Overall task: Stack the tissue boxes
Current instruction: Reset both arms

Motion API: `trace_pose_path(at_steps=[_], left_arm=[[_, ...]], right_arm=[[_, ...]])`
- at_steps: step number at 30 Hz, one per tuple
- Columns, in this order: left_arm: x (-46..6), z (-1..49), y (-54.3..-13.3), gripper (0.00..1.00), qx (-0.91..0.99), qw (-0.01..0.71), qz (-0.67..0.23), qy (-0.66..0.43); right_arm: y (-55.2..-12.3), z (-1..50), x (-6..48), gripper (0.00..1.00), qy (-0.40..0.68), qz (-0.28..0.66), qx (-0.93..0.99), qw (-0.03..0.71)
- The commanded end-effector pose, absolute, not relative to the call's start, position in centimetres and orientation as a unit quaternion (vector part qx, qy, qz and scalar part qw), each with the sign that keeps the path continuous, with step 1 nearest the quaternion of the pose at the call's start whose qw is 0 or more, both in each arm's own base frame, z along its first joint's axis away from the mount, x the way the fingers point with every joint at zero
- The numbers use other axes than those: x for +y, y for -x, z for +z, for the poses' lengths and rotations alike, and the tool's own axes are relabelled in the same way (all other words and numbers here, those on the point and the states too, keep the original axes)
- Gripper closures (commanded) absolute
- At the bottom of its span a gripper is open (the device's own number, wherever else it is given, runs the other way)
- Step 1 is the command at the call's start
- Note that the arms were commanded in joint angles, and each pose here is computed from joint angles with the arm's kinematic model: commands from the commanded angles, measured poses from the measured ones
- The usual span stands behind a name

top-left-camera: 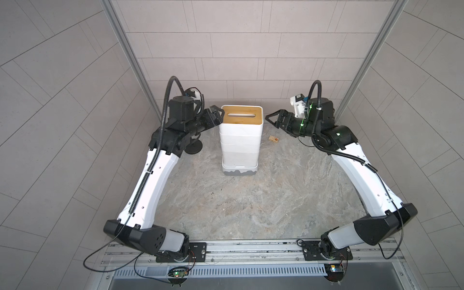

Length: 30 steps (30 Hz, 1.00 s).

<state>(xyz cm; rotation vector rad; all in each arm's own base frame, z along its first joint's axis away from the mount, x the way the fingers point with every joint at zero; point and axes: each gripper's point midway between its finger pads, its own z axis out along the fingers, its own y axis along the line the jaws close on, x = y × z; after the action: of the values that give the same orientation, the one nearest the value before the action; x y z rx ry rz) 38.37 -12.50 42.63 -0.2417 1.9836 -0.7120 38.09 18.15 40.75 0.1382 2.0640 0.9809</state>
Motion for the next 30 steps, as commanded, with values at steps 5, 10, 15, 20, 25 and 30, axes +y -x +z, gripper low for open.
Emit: trace_pose_path(at_steps=[5, 10, 15, 20, 25, 30], left_arm=[[-2.1, 35.8, -33.0, 0.0, 0.809, 0.526, -0.115, 0.234], [4.0, 25.0, -30.3, 0.0, 0.796, 0.517, 0.044, 0.312], [7.8, 19.1, -31.3, 0.0, 0.787, 0.512, 0.227, 0.259], [7.2, 14.5, -34.2, 0.0, 0.794, 0.519, 0.249, 0.193], [6.0, 12.6, -36.3, 0.0, 0.769, 0.584, 0.206, 0.16], [6.9, 10.8, -36.8, 0.0, 0.775, 0.585, 0.155, 0.179]], right_arm=[[-35.8, 33.0, 5.7, 0.01, -0.152, 0.179, 0.82, 0.521], [-34.3, 23.1, 0.1, 0.01, -0.188, 0.04, 0.835, 0.516], [-34.1, 17.0, -3.4, 0.01, -0.178, -0.081, 0.826, 0.529], [-35.2, 14.4, -4.7, 0.01, -0.149, -0.145, 0.825, 0.525], [-37.1, 11.3, -4.9, 0.01, -0.098, -0.183, 0.832, 0.514], [-39.1, 10.8, -3.7, 0.01, -0.06, -0.128, 0.825, 0.547]])
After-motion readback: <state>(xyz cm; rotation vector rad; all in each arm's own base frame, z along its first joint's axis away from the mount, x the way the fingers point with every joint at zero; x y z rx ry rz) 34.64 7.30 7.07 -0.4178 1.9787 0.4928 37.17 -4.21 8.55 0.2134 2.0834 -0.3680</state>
